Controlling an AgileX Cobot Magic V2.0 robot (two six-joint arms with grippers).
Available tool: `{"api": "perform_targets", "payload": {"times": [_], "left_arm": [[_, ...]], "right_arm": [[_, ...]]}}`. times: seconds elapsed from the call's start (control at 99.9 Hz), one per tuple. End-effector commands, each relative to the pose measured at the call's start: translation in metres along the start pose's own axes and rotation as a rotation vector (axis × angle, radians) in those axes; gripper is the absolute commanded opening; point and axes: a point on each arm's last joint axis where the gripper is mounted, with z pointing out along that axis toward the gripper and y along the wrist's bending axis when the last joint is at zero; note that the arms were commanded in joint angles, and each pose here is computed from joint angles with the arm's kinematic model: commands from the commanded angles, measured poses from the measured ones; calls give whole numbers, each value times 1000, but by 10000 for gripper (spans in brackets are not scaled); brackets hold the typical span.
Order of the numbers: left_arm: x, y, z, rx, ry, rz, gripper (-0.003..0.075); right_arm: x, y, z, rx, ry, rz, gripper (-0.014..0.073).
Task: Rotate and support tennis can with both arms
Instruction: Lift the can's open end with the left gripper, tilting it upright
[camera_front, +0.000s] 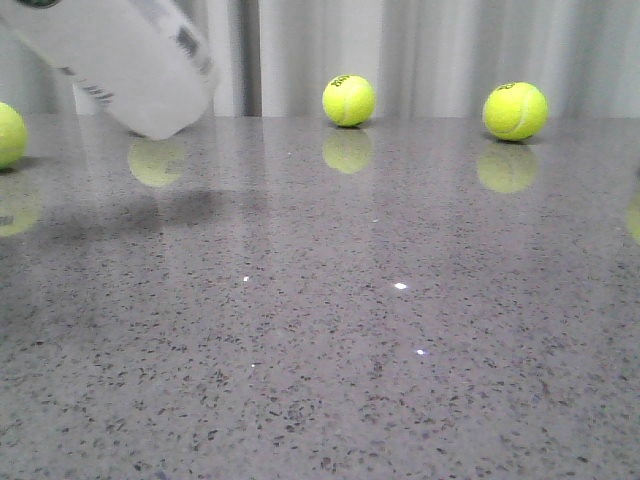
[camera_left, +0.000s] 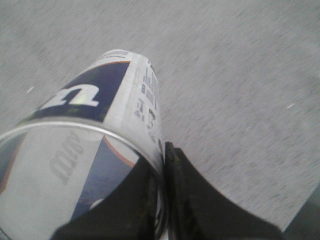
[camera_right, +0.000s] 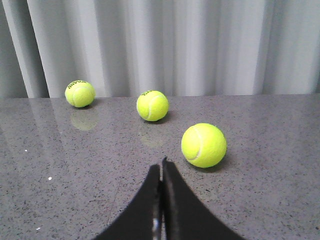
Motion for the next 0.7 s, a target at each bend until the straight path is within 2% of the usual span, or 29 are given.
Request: {"api": "perform_targets", "payload": {"times": [0.0,0.21,0.691], "left_arm": [[0,0,-12,-61,1,-10,-21],[6,10,-13,-175,60,-41,-21],[4,19,1,-177,113,-51,-19]], "right_arm": [[-16,2,-1,-22,-100,-3,-68],[-16,2,-1,-22,-100,-3,-68],[-16,2,-1,-22,-100,-3,-68]]}}
